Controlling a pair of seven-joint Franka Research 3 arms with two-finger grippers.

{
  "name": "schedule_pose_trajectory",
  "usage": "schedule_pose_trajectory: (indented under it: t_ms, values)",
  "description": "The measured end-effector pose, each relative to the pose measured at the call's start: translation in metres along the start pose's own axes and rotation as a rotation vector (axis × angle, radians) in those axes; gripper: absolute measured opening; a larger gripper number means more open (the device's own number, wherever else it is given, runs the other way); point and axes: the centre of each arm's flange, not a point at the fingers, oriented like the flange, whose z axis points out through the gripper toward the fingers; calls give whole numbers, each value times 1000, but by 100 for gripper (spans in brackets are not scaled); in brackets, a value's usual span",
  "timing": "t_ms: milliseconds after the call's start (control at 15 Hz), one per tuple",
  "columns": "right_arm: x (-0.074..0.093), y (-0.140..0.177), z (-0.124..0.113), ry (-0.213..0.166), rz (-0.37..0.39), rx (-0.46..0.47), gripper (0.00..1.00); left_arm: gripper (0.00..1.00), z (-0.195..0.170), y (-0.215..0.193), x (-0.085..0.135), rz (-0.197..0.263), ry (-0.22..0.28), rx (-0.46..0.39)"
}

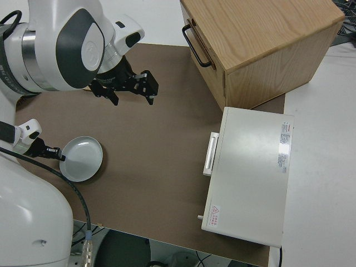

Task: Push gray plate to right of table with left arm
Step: 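Push the gray plate with the left gripper toward the toaster oven, then continue pushing the gray plate farther toward the toaster oven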

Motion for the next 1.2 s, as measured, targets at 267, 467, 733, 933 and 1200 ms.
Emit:
schedule_pose_trajectory:
  t_ms: [267,467,733,933,1200]
  values:
    - [0,0,0,0,0,0,100,3,14,44,-1,-20,5,-47]
    - [0,0,0,0,0,0,100,3,20,62,1,-28,27,-74]
    - [0,0,0,0,0,0,100,3,20,62,1,-28,27,-74]
    - [0,0,0,0,0,0,100,3,20,62,1,-28,27,-74]
    - [0,0,0,0,0,0,100,3,20,62,1,-28,27,-74]
